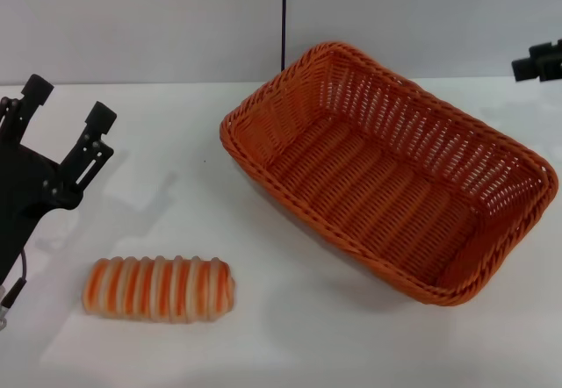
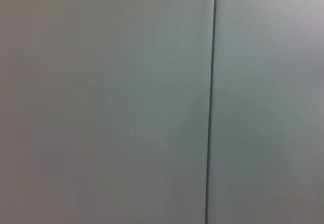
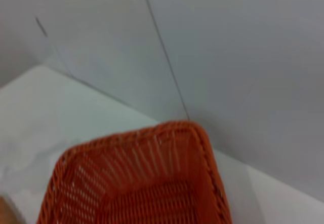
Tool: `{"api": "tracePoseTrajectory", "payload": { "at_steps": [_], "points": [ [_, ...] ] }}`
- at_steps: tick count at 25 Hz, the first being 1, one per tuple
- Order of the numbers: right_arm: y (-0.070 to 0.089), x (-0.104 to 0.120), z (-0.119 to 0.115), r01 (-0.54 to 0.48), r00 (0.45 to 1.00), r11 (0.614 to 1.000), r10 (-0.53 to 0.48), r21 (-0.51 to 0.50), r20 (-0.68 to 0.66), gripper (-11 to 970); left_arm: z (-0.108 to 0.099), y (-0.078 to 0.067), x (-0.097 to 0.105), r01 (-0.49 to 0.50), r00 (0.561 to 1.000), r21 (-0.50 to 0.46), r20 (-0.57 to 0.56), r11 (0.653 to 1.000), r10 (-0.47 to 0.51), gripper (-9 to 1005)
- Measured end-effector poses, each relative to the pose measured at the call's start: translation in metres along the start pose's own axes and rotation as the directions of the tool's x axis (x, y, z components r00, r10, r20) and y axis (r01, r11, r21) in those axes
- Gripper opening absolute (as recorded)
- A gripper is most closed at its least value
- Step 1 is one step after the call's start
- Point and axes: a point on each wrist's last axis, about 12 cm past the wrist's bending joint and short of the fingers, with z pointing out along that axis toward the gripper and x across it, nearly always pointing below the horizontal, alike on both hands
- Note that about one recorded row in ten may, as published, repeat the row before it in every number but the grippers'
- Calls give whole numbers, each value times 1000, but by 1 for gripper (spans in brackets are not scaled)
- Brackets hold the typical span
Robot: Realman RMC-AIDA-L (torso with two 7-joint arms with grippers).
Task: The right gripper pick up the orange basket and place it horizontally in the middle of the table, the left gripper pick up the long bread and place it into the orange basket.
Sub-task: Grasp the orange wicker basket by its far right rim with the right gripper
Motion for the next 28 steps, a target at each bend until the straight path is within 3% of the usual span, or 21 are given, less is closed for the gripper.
{"api": "tracePoseTrajectory", "payload": {
  "at_steps": [6, 28],
  "points": [
    [1, 0, 16, 36, 994, 999, -32, 29, -108, 476, 0, -1, -1, 11, 1000, 3, 10, 1000, -11, 786],
    [-3, 4, 55, 53, 976, 997, -41, 52, -212, 473, -5, -1, -2, 8, 1000, -6, 10, 1000, -8, 776]
  ]
}}
